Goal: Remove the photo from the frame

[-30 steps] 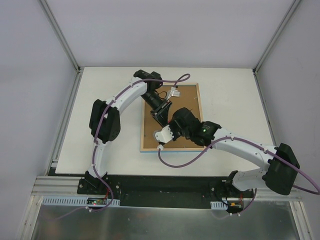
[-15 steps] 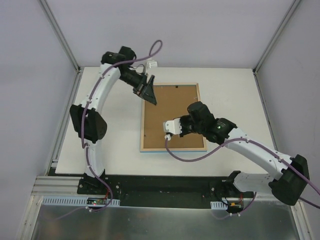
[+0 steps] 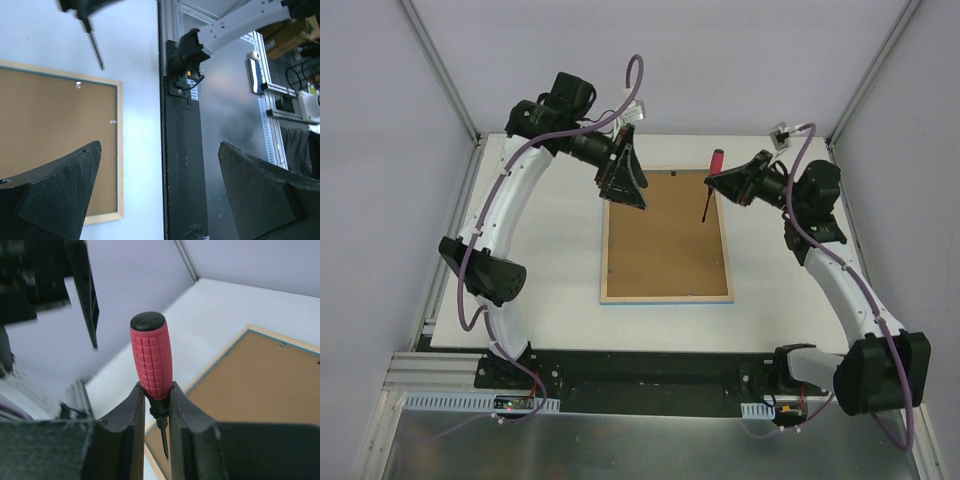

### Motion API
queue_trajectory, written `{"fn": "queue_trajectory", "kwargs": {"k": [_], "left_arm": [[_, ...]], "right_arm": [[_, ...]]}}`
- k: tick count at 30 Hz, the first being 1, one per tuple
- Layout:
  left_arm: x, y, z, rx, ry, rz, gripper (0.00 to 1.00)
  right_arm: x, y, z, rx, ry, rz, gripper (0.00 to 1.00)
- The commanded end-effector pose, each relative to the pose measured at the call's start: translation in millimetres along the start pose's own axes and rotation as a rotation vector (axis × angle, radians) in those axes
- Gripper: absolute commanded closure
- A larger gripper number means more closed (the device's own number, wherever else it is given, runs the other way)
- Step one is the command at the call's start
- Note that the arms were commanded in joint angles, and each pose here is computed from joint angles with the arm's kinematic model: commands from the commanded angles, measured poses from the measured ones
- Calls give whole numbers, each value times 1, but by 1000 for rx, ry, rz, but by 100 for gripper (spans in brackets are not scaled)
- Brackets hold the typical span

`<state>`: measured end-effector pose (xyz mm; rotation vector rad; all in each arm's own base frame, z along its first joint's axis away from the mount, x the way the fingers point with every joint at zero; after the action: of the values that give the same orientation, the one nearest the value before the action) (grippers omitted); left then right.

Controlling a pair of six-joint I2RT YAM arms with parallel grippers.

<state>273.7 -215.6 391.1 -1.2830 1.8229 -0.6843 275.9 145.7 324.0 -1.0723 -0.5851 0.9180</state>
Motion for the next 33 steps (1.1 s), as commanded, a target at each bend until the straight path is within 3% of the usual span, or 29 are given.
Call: {"fn": "queue_trajectory", "kwargs": {"k": [1, 6, 17, 22, 25, 33], "left_arm": [[29, -3, -14, 109, 115, 7, 1], [63, 2, 4, 74, 110, 62, 1], [111, 5, 22, 21, 172, 96, 1], [130, 7, 24, -27, 210, 114, 11], [140, 9, 18, -34, 230, 129, 21], [152, 11, 13, -50, 270, 144, 69]], "right_arm": [[-13, -45, 16, 382, -230, -240, 99], [-19, -39, 11, 487, -185, -304, 99], [-36, -23, 26, 489, -100, -405, 100], [-35, -16, 27, 477, -93, -407, 99], [-34, -12, 23, 470, -77, -420, 99], [-35, -9, 23, 461, -66, -430, 99]]}}
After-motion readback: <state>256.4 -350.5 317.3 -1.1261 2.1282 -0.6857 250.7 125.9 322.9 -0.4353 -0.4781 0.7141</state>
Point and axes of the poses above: each gripper's point midway between its finger pads, its own x axis out along the fingers, its own z axis along the line the jaws close on, y = z × x, the point moved 7 cm from there along -x, back along the fingers, and after that the axes turned 1 degree about -x, right-handed, at the moved point
